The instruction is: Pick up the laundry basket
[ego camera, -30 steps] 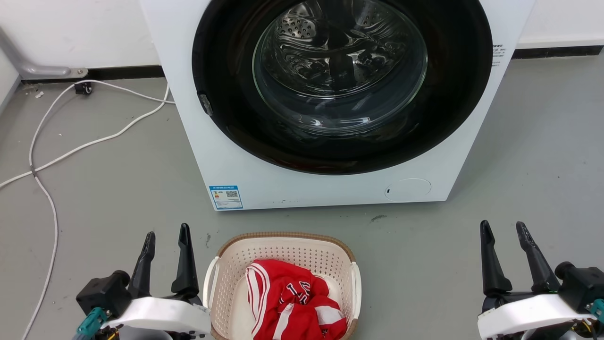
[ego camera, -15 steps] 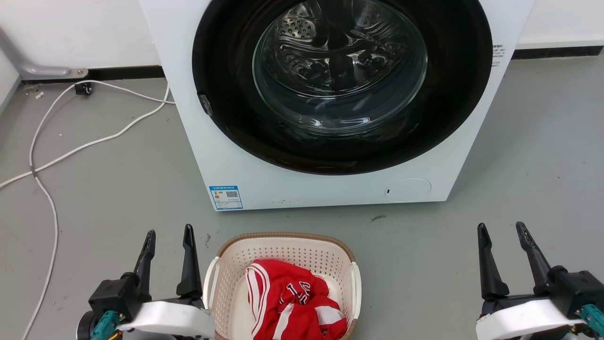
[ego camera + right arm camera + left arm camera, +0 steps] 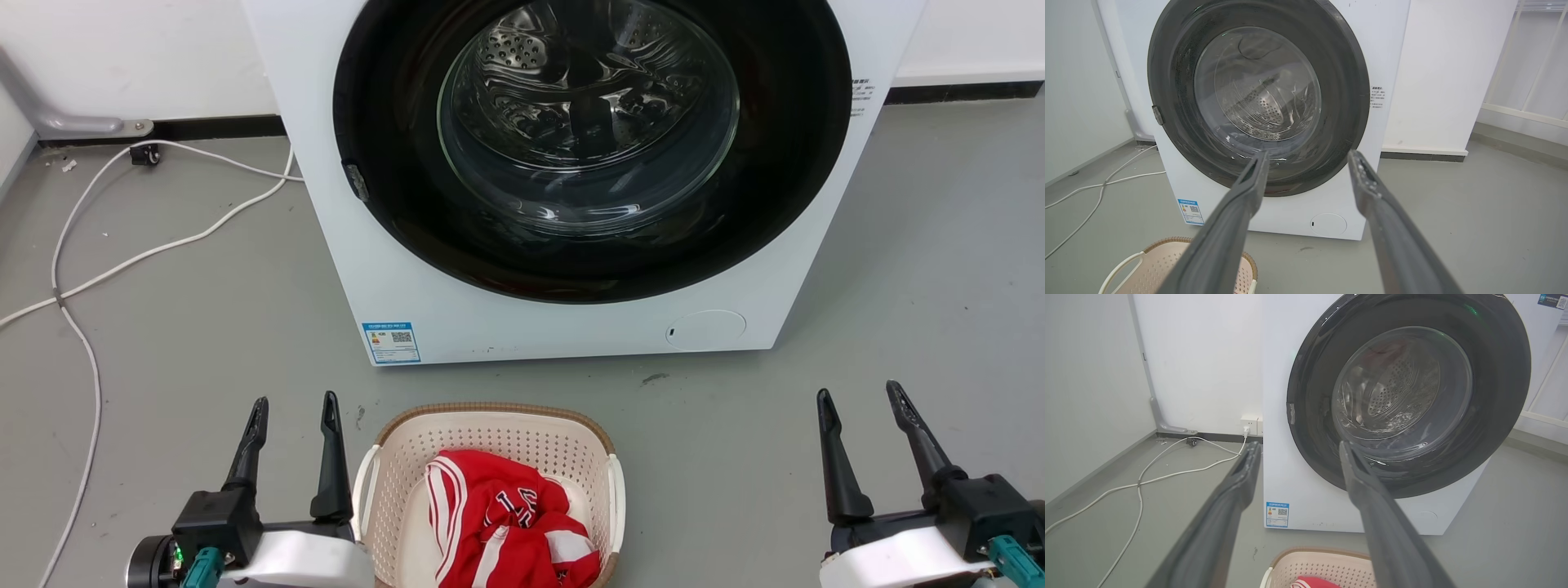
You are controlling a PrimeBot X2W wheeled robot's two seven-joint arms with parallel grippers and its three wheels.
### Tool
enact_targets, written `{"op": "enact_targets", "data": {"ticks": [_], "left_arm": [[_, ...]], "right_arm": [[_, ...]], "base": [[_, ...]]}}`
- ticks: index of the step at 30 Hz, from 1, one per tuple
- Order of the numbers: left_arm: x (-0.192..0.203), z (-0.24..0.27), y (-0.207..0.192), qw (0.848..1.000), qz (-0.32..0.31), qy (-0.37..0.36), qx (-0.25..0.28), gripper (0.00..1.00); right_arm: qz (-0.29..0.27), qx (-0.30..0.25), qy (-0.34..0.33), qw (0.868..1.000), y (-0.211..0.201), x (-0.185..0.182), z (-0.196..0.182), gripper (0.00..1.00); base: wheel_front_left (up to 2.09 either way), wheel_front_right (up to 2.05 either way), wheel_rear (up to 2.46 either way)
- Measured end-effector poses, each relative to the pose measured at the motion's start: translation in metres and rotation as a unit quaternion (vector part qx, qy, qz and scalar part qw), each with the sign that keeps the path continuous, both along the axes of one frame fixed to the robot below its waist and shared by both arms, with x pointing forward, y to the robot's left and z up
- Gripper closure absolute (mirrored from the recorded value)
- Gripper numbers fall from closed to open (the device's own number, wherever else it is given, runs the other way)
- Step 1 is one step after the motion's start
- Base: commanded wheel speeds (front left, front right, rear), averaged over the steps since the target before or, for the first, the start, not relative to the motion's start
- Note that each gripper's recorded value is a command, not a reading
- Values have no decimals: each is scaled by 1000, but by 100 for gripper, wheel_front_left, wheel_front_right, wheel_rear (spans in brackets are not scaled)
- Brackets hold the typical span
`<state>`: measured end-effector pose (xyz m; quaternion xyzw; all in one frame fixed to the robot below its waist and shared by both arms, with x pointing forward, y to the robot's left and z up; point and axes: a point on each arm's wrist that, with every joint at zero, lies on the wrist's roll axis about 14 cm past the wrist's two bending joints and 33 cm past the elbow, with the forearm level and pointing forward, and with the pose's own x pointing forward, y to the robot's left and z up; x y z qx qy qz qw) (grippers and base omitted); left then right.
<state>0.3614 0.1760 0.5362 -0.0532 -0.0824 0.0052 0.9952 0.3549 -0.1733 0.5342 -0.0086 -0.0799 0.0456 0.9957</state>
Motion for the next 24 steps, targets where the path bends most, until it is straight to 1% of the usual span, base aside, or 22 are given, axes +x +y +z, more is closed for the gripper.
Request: {"op": "enact_targets", "data": {"ticks": [10,24], "left_arm": [[-3,1,-2,999,3,-7,38,0],[-4,0,0,999,8,-6,38,0]], "right_arm": [[5,-23,-4,1000,4,-3,-1,0],[9,-22,-4,1000,6,-3,-1,0]], "base": [[0,0,0],[0,0,0]]}}
